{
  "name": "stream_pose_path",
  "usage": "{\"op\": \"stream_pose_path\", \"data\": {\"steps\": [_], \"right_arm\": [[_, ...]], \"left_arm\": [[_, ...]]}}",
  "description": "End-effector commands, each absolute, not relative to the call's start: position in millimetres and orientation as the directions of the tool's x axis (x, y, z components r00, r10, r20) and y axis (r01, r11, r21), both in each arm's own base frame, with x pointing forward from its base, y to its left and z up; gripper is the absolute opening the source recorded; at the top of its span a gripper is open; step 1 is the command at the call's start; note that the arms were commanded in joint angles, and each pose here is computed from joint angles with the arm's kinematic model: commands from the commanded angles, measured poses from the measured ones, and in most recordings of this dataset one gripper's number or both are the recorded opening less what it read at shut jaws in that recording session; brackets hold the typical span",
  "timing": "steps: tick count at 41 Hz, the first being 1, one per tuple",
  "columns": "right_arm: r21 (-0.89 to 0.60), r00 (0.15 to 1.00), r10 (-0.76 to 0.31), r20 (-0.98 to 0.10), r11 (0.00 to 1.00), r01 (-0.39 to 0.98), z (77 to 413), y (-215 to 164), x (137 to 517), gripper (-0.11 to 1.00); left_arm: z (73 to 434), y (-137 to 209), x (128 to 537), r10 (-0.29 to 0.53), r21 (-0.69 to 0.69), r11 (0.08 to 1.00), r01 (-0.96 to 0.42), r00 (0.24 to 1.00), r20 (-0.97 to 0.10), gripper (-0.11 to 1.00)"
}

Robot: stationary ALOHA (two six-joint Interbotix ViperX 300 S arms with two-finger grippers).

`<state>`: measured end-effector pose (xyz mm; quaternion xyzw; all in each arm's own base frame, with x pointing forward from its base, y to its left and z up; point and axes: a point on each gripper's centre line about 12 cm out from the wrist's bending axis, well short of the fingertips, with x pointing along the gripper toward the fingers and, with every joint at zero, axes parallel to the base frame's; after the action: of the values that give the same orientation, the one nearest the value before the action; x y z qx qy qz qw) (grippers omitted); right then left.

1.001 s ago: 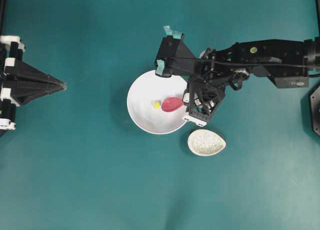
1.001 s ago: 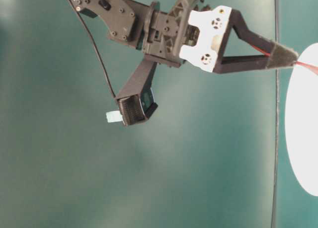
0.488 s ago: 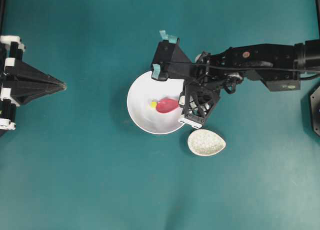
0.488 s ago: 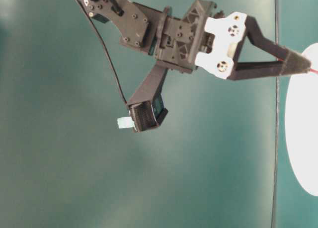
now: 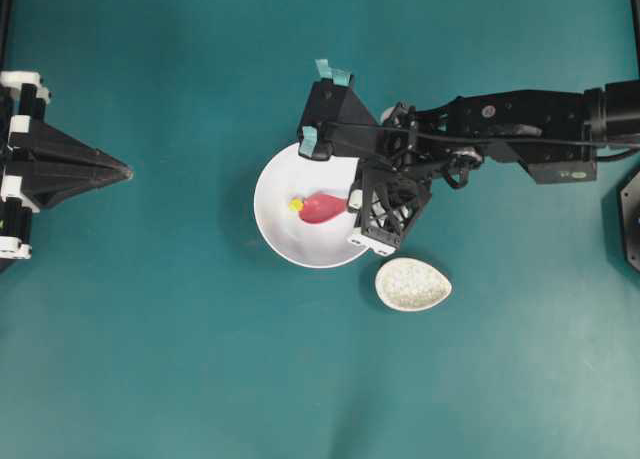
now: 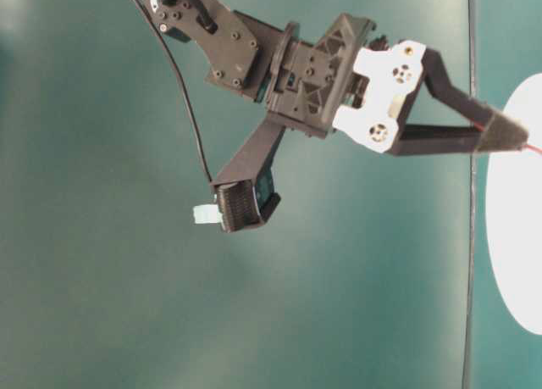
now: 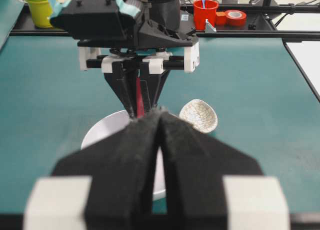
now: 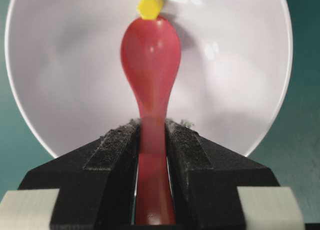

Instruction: Scoop the yellow hexagonal prism block from the bowl with a spoon using the right arm.

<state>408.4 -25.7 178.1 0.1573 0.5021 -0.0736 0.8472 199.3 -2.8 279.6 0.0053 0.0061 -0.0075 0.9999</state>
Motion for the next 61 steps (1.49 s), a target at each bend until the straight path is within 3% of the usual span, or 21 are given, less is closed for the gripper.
{"op": "stream_pose_path", "data": {"steps": [1,31,61], "right_arm": [[0.204,0.544,0.025,-0.839,0.941,0.27,192.3,-26.2,416.3,0.22],[0.216,0.62,0.009,-0.784,0.941,0.259,189.8,-24.2,415.9,0.22],[0.245,0.8,-0.026,-0.599,0.945,0.215,194.2,-15.5,382.4,0.22]], "left_arm": [[287.6,-3.5,201.8,-0.019,0.013,1.0,0.019,1.0,0.011,-0.01],[287.4,-3.5,201.8,-0.019,0.01,1.0,0.019,1.0,0.009,-0.01],[287.2,-3.5,201.8,-0.019,0.01,1.0,0.019,1.0,0.008,-0.01]]}}
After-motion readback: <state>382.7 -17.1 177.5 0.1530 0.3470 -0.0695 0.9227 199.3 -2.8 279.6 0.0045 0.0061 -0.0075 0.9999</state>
